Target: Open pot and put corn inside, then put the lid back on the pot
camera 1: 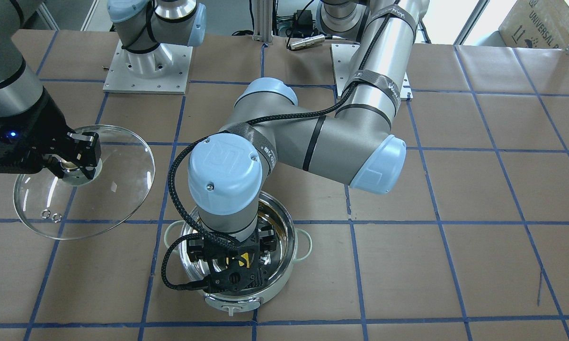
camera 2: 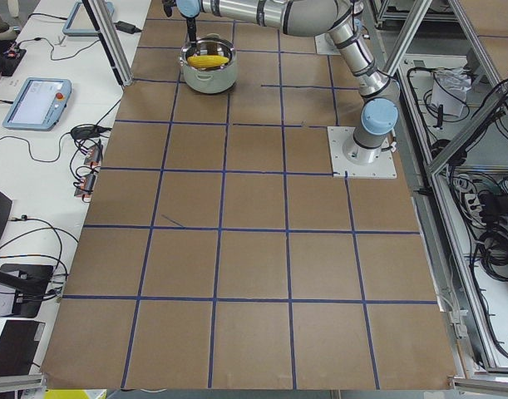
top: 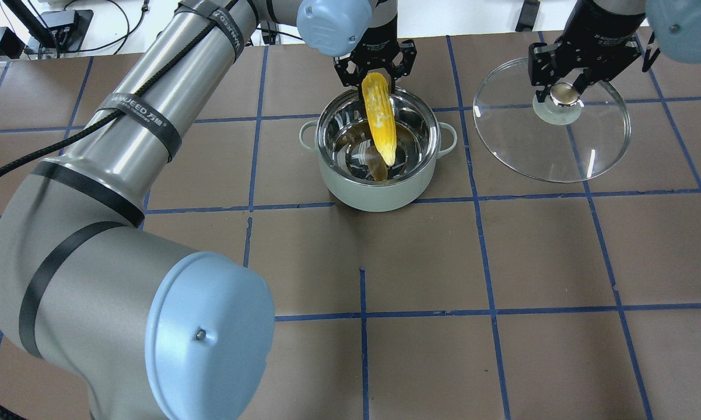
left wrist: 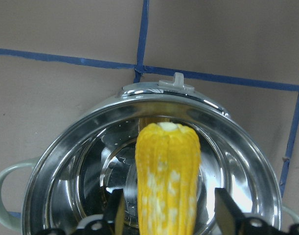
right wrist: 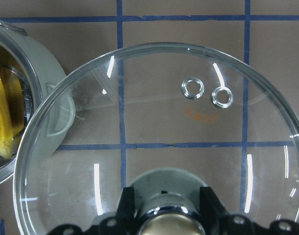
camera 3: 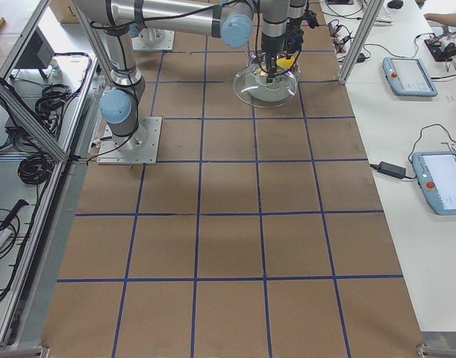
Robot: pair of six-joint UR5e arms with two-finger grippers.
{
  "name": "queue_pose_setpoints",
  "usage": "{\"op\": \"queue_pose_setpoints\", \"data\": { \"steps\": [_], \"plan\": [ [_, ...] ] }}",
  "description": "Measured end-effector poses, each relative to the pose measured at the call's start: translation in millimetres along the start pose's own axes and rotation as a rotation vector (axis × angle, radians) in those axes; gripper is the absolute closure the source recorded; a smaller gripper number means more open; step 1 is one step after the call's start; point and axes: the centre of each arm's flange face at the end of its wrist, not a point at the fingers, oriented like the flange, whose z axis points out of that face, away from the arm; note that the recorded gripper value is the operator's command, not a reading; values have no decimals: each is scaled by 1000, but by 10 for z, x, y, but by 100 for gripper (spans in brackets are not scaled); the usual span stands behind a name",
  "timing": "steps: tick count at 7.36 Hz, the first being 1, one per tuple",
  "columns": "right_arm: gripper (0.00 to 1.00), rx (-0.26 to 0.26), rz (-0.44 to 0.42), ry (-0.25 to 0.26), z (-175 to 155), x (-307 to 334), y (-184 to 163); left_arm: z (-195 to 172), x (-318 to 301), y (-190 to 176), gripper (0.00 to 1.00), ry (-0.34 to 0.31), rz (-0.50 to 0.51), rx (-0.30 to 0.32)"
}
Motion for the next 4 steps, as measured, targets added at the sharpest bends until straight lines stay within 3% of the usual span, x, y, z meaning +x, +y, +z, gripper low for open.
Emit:
{"op": "queue_pose_setpoints", "data": {
  "steps": [2, 4],
  "plan": [
    [95, 7, 1, 0, -21, 0, -14, 17, -347, -155, 0, -15, 51, -14],
    [95, 44, 9, -6, -197, -32, -109, -156, -1056, -333, 0, -33, 157, -25]
  ]
}}
